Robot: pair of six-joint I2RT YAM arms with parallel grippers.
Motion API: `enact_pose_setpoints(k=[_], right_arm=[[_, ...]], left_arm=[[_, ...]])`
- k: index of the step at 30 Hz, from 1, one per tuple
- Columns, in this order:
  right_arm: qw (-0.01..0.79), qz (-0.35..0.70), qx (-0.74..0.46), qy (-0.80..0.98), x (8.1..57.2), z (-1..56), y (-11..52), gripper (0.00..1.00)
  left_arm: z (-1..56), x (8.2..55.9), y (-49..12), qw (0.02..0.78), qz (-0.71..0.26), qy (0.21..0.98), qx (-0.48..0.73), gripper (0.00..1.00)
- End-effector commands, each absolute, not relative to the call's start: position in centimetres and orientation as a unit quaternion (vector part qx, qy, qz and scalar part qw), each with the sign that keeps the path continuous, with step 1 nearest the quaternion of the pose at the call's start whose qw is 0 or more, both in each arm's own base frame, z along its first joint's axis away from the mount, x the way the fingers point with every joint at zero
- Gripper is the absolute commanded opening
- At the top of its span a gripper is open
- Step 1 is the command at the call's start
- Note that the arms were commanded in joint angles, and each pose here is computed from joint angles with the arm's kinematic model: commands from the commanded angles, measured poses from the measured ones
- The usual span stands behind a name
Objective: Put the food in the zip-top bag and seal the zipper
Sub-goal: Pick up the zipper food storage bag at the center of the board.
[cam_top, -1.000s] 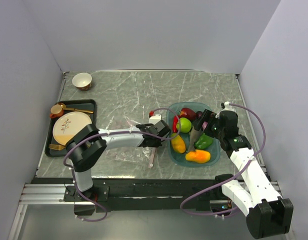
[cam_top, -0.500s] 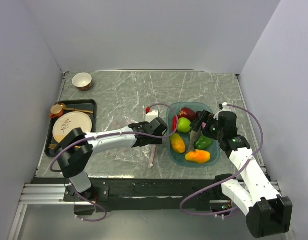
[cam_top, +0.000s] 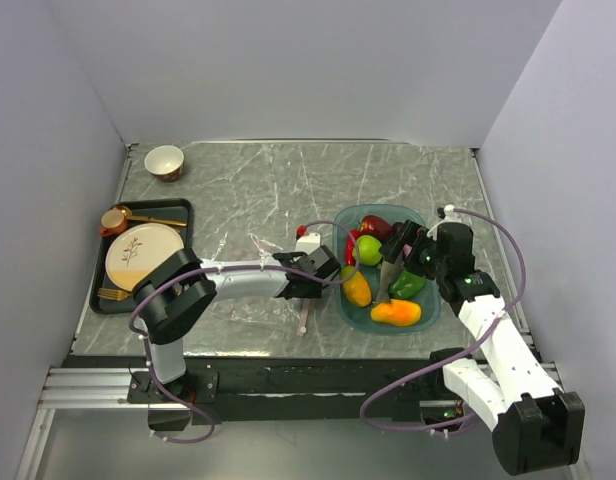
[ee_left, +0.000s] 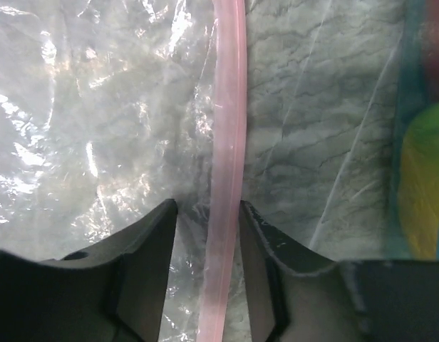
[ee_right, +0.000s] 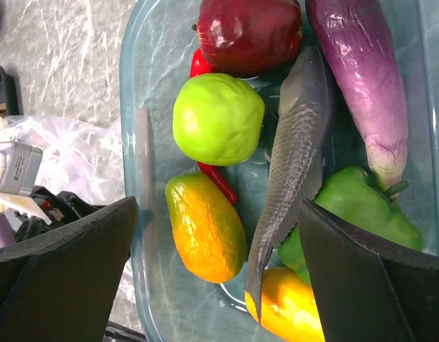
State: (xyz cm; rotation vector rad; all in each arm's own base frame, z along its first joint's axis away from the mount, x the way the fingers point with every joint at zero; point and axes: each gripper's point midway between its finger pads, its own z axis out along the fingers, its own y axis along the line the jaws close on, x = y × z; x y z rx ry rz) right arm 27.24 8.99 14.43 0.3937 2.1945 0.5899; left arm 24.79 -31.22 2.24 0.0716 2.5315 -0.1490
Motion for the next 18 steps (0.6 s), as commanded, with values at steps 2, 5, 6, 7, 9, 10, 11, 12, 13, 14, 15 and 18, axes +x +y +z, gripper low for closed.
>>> enact_pose_setpoints(k=[2, 5, 6, 7, 9, 10, 11, 12, 13, 14, 15, 18], right_arm=[[0.417, 0.238, 0.156, 0.863, 27.9, 14.7, 9.0, 1.0], [0.414, 0.236, 0.156, 0.865, 27.9, 14.5, 9.0, 1.0], [0.414, 0.236, 0.156, 0.865, 27.9, 14.5, 9.0, 1.0], [0.414, 0.236, 0.157, 0.865, 27.9, 14.4, 9.0, 1.0], [0.414, 0.235, 0.157, 0.865, 27.8, 14.4, 9.0, 1.0], [0.413, 0.236, 0.156, 0.866, 27.8, 14.3, 9.0, 1.0], [0.413, 0.235, 0.157, 0.866, 27.8, 14.3, 9.0, 1.0], [0.413, 0.236, 0.156, 0.866, 27.8, 14.3, 9.0, 1.0], [0.413, 0.235, 0.156, 0.866, 27.8, 14.2, 8.9, 1.0], [0.412, 0.236, 0.156, 0.866, 27.8, 14.2, 9.0, 1.0], [0.411, 0.236, 0.156, 0.867, 27.8, 14.2, 9.0, 1.0], [0.41, 0.237, 0.155, 0.867, 27.8, 14.1, 9.1, 1.0]], left_arm=[[1.1, 24.6, -31.4, 0.292, -0.042, 0.955, 0.036, 0.4], [0.8, 24.5, -31.4, 0.29, -0.038, 0.956, 0.037, 0.31], [0.9, 24.5, -31.5, 0.29, -0.039, 0.955, 0.034, 0.29], [1.0, 24.5, -31.5, 0.291, -0.039, 0.955, 0.034, 0.28], [1.5, 24.6, -31.5, 0.295, -0.042, 0.954, 0.031, 0.24], [1.7, 24.6, -31.5, 0.297, -0.043, 0.953, 0.031, 0.24], [2.0, 24.7, -31.5, 0.299, -0.045, 0.953, 0.03, 0.22], [2.5, 24.7, -31.5, 0.302, -0.048, 0.952, 0.028, 0.22], [2.7, 24.8, -31.5, 0.305, -0.05, 0.951, 0.027, 0.21], [3.1, 24.8, -31.6, 0.308, -0.051, 0.95, 0.026, 0.17], [3.7, 25.0, -31.6, 0.313, -0.055, 0.948, 0.023, 0.15], [4.2, 25.1, -31.5, 0.319, -0.057, 0.946, 0.022, 0.05]])
